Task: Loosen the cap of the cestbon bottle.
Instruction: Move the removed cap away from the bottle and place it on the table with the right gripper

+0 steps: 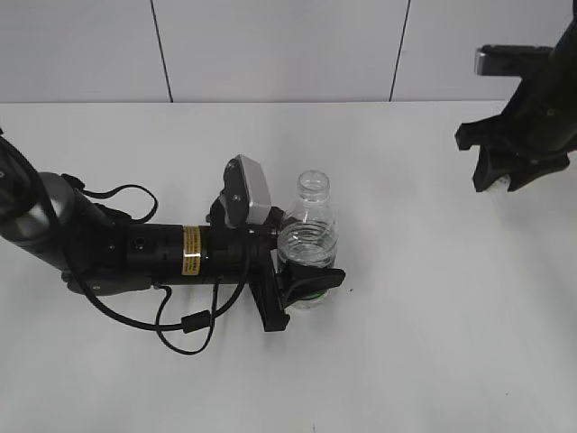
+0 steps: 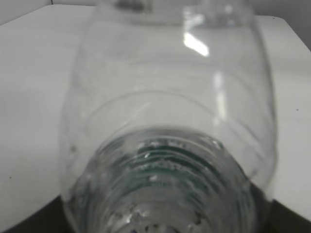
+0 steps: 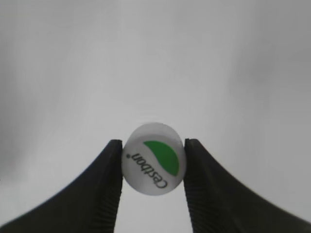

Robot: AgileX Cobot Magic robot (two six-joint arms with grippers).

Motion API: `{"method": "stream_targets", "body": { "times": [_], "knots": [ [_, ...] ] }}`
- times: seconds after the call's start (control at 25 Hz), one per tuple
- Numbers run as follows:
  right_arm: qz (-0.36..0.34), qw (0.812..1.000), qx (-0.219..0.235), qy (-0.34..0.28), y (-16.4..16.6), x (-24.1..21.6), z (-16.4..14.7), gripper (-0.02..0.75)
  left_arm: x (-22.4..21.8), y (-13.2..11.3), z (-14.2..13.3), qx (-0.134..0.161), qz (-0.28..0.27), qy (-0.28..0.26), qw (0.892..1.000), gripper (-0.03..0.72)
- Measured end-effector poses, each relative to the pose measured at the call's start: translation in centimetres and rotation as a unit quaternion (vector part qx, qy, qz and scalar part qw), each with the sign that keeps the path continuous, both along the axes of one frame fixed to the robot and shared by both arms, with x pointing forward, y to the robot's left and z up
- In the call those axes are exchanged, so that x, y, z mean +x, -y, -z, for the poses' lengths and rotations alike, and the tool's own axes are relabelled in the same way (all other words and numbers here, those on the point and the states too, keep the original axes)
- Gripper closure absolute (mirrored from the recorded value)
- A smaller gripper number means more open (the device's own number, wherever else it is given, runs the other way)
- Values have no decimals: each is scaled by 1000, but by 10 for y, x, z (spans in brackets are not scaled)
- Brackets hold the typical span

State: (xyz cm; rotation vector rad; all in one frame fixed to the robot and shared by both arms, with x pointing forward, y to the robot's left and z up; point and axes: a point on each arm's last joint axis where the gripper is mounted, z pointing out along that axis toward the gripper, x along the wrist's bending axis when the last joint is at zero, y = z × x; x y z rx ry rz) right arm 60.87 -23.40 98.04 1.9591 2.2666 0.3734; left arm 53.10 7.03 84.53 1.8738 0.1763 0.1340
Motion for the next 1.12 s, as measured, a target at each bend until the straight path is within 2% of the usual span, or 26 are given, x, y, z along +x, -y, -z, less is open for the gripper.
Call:
{"method": "stream_targets", "body": {
  "times": [0.28,0.44,0.68,1.12],
  "knots": [
    [10,999,-8,-44,-1,7,55,442,0,0,0,0,0,0,1000,282],
    [18,998,-9,-56,-1,10,73,442,0,0,0,0,0,0,1000,282],
    [26,998,-4,-53,-2,14,86,442,0,0,0,0,0,0,1000,282],
    [28,999,-2,-42,-2,17,89,442,0,0,0,0,0,0,1000,282]
  ]
}}
